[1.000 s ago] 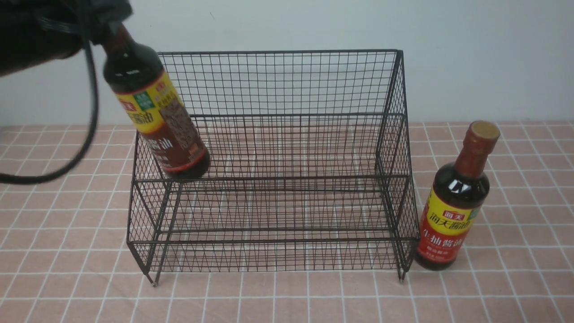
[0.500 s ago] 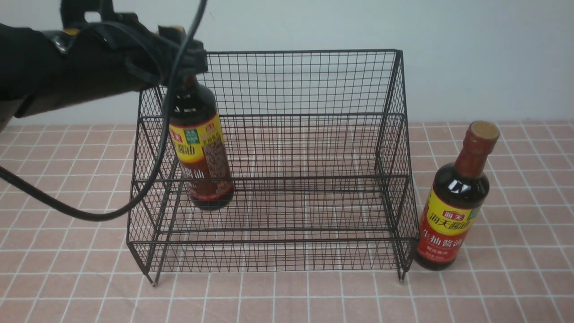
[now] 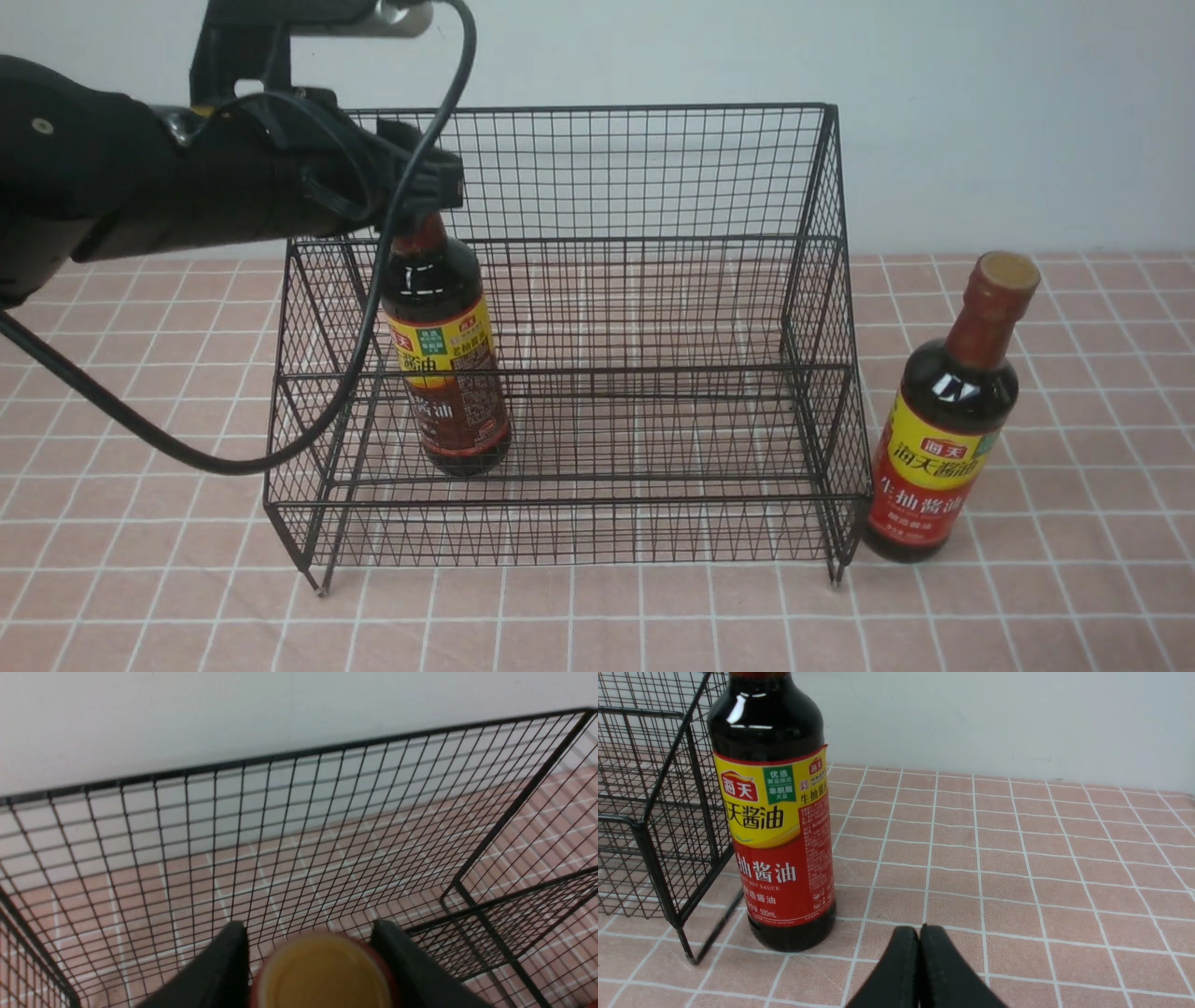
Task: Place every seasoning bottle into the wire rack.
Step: Use the left arm to put the condiment bottle back on the shelf, then use the right arm to grab the condiment bottle closest to it
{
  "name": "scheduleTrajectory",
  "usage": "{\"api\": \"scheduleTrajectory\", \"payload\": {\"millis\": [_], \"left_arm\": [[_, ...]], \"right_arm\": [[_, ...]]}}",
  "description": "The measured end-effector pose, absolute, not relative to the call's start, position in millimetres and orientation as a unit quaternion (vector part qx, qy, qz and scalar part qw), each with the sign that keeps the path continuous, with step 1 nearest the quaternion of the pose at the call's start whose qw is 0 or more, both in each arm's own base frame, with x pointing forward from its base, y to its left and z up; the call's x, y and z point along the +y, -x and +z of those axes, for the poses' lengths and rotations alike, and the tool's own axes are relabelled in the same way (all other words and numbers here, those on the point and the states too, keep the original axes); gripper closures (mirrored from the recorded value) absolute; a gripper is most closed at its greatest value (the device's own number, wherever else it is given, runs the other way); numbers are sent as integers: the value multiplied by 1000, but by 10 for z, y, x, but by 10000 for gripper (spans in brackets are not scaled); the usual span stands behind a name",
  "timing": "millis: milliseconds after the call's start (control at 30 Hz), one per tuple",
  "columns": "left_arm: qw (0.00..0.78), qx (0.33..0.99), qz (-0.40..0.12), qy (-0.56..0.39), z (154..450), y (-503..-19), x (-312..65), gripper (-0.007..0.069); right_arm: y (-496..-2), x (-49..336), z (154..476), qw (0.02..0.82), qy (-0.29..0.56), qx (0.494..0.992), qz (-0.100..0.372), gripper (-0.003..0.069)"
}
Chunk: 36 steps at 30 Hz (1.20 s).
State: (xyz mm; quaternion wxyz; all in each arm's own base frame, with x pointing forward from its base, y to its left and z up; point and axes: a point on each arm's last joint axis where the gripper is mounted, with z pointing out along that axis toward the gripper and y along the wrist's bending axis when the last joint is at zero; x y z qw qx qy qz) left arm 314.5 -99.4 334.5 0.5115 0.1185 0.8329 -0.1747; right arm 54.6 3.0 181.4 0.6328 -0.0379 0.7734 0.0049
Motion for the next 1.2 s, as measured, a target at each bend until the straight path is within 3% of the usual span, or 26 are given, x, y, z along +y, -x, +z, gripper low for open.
{"api": "scheduleTrajectory", "payload": {"millis": [133, 267, 367, 500, 600, 800, 1200], "left_arm": [[513, 829, -177, -136, 3414, -3079, -997, 217], [535, 811, -171, -162, 3601, -2926, -973, 245], [562, 791, -171, -168, 3806, -2757, -933, 316], [598, 752, -187, -206, 4223, -2202, -854, 524], [599, 738, -191, -244, 4374, -1830, -809, 609], [590, 728, -231, -261, 4538, -1072, -689, 632], [602, 706, -214, -305, 4519, -329, -526, 632]], "right_arm": [[-546, 30, 1814, 633, 38, 773, 5, 673], [-546, 30, 1814, 633, 38, 773, 5, 673], [-546, 30, 1814, 633, 38, 773, 5, 673], [-546, 30, 1814, 633, 38, 773, 5, 673], [-546, 30, 1814, 633, 38, 773, 5, 673], [-546, 30, 1814, 633, 38, 773, 5, 673], [-546, 30, 1814, 633, 38, 773, 5, 673]]}}
